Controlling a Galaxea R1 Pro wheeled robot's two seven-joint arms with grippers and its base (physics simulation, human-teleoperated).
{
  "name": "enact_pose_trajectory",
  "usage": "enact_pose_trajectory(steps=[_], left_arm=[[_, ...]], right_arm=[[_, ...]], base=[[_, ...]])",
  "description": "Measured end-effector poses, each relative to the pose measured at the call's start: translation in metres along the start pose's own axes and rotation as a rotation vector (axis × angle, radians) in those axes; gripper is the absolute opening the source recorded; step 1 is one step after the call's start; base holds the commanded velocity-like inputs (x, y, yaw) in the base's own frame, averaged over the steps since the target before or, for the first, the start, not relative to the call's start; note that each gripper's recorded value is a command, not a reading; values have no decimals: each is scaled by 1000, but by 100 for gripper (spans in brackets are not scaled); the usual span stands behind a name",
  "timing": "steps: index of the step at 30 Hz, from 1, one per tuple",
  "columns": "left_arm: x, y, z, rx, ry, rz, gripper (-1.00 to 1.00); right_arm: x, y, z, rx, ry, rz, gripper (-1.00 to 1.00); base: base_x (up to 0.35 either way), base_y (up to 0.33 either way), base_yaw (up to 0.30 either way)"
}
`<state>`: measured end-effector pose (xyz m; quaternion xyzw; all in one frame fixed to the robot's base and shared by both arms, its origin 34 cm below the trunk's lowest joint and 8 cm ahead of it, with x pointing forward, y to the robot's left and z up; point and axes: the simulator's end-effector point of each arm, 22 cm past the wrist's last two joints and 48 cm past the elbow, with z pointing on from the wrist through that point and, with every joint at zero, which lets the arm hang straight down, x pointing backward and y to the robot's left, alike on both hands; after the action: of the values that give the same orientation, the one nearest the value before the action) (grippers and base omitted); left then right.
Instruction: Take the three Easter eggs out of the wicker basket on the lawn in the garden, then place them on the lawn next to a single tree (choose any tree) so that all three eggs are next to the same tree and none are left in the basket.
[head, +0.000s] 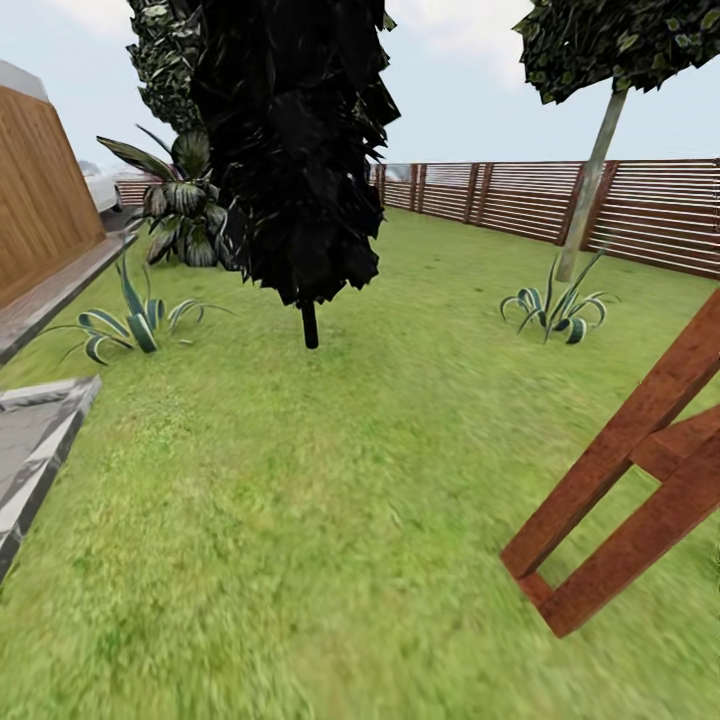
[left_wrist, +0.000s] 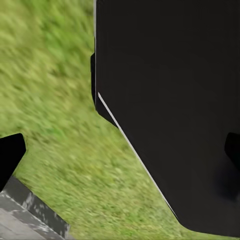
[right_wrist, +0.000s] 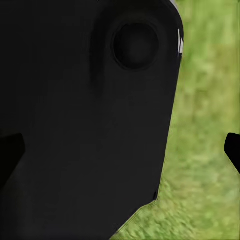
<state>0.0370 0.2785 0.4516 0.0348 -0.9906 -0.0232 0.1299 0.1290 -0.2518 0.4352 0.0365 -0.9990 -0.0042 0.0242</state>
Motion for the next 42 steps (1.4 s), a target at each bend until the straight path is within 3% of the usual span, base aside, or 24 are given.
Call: enact_pose_trajectory(steps=[19, 42], left_arm=[[-2, -1, 0, 1, -5, 0, 100], [-3, -2, 0, 2, -9, 0, 100]], right_arm=[[-1, 0, 0, 0, -3, 4, 100], [-1, -1, 0, 5, -4, -8, 100]], base=[[339, 80, -236], [339, 79, -27]])
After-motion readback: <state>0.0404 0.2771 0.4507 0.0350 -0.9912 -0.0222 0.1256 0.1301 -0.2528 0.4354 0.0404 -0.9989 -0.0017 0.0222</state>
